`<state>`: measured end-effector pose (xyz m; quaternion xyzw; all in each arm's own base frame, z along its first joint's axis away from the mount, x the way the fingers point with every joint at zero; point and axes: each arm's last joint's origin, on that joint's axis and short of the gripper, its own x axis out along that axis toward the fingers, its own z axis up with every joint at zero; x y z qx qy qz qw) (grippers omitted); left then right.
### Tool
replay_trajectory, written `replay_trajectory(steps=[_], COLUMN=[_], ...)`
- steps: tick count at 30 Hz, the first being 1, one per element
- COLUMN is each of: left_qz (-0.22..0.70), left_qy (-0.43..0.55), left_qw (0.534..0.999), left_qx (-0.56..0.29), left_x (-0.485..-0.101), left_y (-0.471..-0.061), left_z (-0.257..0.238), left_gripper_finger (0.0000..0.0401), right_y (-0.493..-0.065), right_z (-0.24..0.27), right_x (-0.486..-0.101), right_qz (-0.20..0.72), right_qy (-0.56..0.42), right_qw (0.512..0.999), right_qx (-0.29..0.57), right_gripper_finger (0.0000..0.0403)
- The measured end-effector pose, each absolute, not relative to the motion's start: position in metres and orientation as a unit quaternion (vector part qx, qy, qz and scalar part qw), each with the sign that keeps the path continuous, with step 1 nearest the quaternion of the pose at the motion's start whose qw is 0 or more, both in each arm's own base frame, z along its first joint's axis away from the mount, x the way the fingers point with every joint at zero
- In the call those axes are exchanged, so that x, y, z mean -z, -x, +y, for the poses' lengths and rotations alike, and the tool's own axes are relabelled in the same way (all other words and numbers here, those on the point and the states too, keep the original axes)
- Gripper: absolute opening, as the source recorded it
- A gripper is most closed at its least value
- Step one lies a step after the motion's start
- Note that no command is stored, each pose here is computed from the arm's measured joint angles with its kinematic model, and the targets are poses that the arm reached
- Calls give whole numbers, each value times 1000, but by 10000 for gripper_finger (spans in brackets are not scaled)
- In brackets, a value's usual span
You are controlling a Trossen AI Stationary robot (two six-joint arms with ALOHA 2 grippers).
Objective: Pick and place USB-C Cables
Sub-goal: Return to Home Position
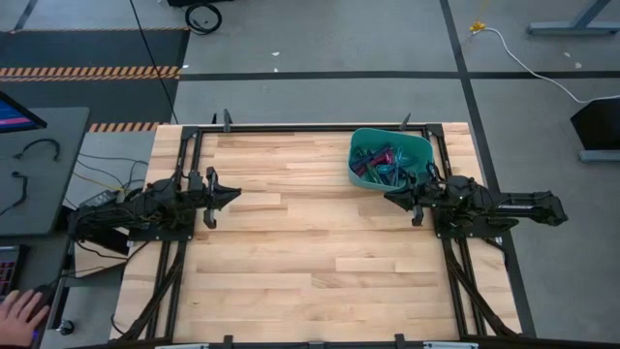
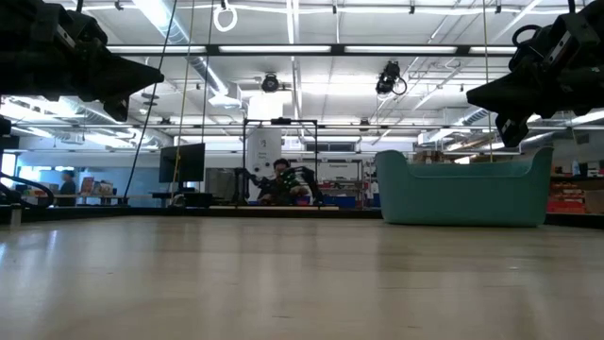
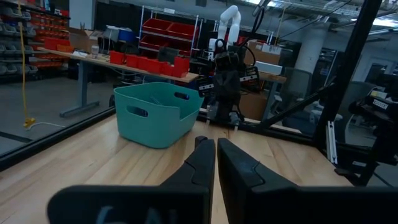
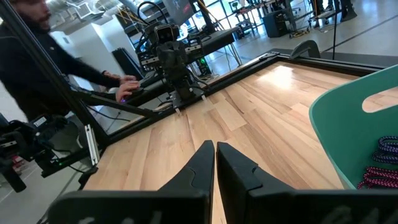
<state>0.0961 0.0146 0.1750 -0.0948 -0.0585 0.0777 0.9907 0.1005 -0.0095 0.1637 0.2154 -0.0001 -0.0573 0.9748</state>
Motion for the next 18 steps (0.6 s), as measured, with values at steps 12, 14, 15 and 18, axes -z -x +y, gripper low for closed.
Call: replay_trajectory(steps=[12,14,15,18], left_qz=[-58,-58,-59,-58], left_qy=[95,95,95,95], left_qw=[991,991,991,991], left_qx=[-78,-78,-78,-78], left_x=[-175,-175,-175,-175], left_y=[-96,-96,-96,-96], left_z=[15,15,15,15], left_gripper_finger=[35,33,31,26], right_y=[-101,-101,-101,-101], right_z=[-10,-10,-10,-10], right_x=[-164,-164,-164,-164], right_qz=[0,0,0,0], right_qy=[-215,-215,-215,-215], right_qw=[975,975,975,975], right_qx=[57,57,57,57], right_gripper_finger=[23,23,23,23])
